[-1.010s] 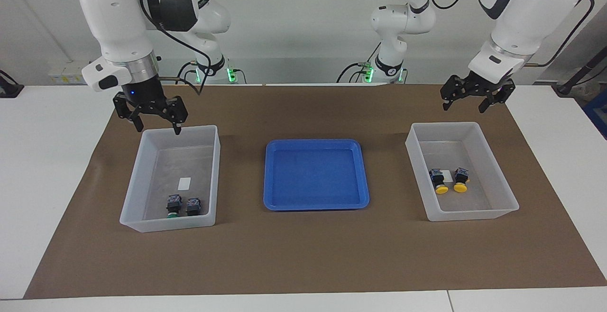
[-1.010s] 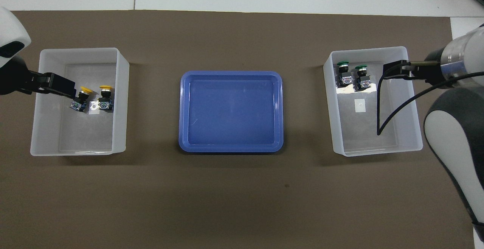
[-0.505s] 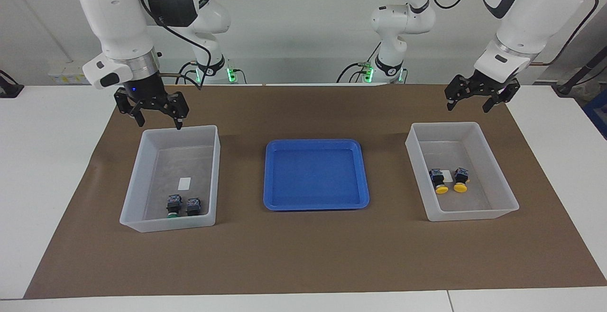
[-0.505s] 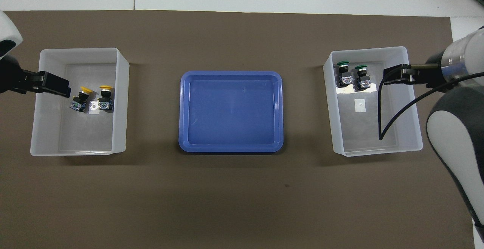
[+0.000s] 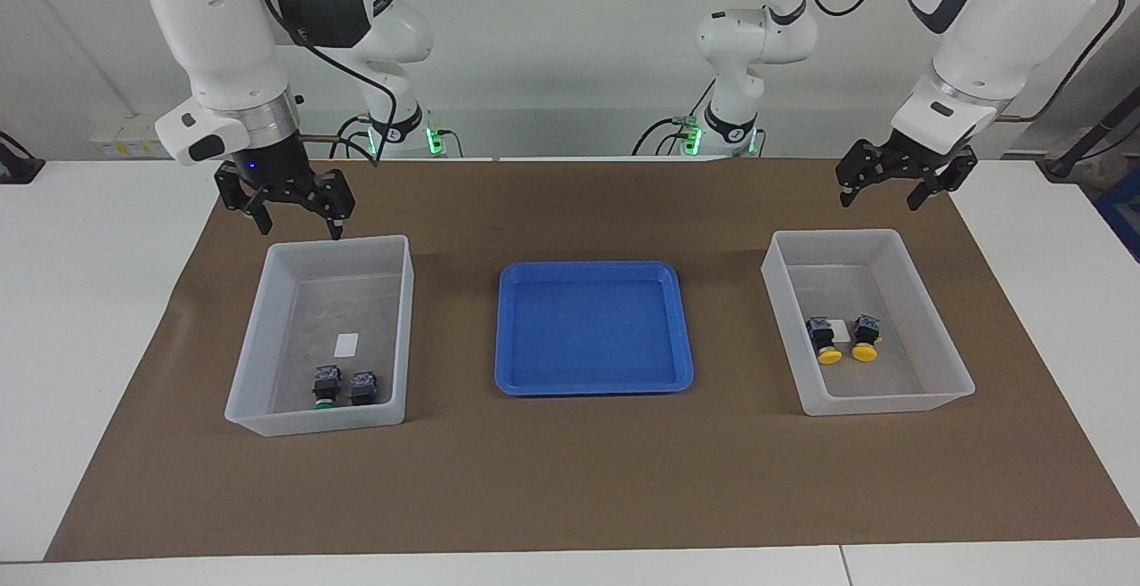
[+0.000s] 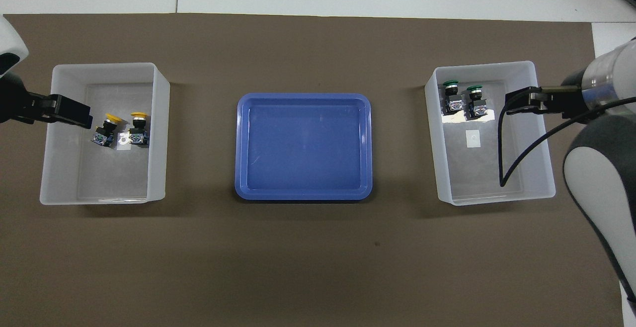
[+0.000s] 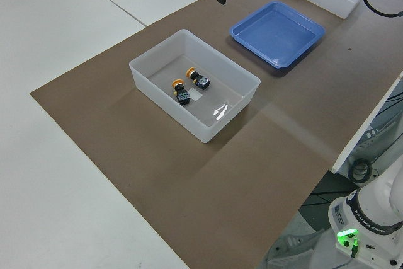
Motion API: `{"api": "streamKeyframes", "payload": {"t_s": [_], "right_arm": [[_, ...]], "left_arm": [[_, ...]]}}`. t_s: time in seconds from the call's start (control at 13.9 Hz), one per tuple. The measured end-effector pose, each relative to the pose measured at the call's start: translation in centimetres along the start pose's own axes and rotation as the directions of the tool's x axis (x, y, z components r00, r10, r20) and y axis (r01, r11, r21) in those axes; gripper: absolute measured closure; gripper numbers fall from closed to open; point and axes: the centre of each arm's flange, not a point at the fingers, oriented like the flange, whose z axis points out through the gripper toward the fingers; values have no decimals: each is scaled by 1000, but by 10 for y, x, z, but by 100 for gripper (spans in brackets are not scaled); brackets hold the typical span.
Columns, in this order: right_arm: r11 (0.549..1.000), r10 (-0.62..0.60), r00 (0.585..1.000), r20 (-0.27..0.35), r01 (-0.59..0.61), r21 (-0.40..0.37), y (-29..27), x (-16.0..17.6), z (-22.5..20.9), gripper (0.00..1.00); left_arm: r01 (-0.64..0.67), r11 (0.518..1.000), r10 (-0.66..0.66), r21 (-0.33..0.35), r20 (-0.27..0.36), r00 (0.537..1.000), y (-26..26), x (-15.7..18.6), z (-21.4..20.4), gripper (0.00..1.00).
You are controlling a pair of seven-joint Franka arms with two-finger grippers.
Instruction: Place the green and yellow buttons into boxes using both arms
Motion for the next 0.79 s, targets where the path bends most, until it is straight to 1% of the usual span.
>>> {"api": "streamKeyframes", "payload": {"t_s": [0.51,0.79], "right_arm": [[1000,-29,1000,7,29,-3,-16,-8,-8,0],[999,-37,999,31,37,-7,-20,-12,-6,0]], "left_arm": [[0,1000,0,0,0,1000,0,0,0,0],[0,1000,0,0,0,1000,0,0,0,0]]}}
